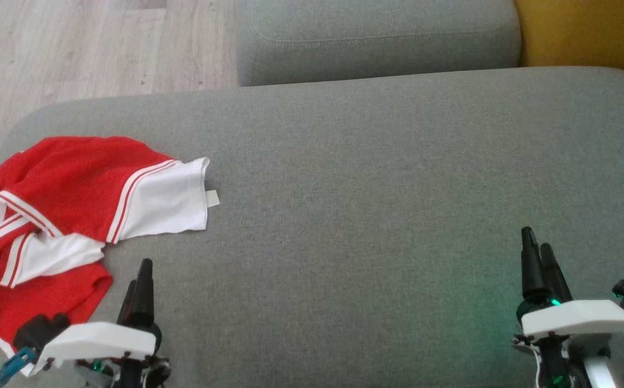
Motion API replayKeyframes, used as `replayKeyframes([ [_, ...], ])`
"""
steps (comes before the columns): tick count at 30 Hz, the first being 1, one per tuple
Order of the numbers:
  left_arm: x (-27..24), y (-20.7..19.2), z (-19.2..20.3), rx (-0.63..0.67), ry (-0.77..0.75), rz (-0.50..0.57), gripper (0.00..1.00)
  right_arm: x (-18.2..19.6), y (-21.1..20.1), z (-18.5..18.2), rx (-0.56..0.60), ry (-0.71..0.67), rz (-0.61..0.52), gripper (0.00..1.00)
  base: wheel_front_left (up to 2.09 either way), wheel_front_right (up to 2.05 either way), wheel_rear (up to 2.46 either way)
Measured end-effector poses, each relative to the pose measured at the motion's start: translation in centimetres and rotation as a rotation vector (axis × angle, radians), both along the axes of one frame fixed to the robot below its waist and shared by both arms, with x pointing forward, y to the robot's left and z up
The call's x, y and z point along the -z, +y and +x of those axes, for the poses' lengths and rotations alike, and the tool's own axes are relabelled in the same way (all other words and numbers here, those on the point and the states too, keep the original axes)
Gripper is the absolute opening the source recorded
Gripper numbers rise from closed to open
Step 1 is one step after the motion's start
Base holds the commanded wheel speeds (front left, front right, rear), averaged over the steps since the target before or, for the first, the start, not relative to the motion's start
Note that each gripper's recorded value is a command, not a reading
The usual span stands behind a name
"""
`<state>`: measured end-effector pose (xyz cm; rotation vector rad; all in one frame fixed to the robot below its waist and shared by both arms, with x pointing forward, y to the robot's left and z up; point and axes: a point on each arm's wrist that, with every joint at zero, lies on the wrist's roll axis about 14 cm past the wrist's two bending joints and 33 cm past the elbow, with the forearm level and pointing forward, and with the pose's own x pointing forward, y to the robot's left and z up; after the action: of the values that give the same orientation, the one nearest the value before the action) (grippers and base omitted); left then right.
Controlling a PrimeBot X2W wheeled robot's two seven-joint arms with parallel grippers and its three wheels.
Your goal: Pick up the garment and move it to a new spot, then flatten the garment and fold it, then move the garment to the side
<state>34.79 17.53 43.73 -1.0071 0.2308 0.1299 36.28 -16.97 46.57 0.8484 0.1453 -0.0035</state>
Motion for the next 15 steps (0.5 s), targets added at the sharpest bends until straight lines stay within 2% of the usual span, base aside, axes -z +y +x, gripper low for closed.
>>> replayKeyframes([
  [15,-0.79,-0.06,0.14,0.034,-0.041,0.188,1.00,-0.88,0.95,0.17,-0.051,-0.054,-0.212,1.00,0.00,0.00,0.00],
])
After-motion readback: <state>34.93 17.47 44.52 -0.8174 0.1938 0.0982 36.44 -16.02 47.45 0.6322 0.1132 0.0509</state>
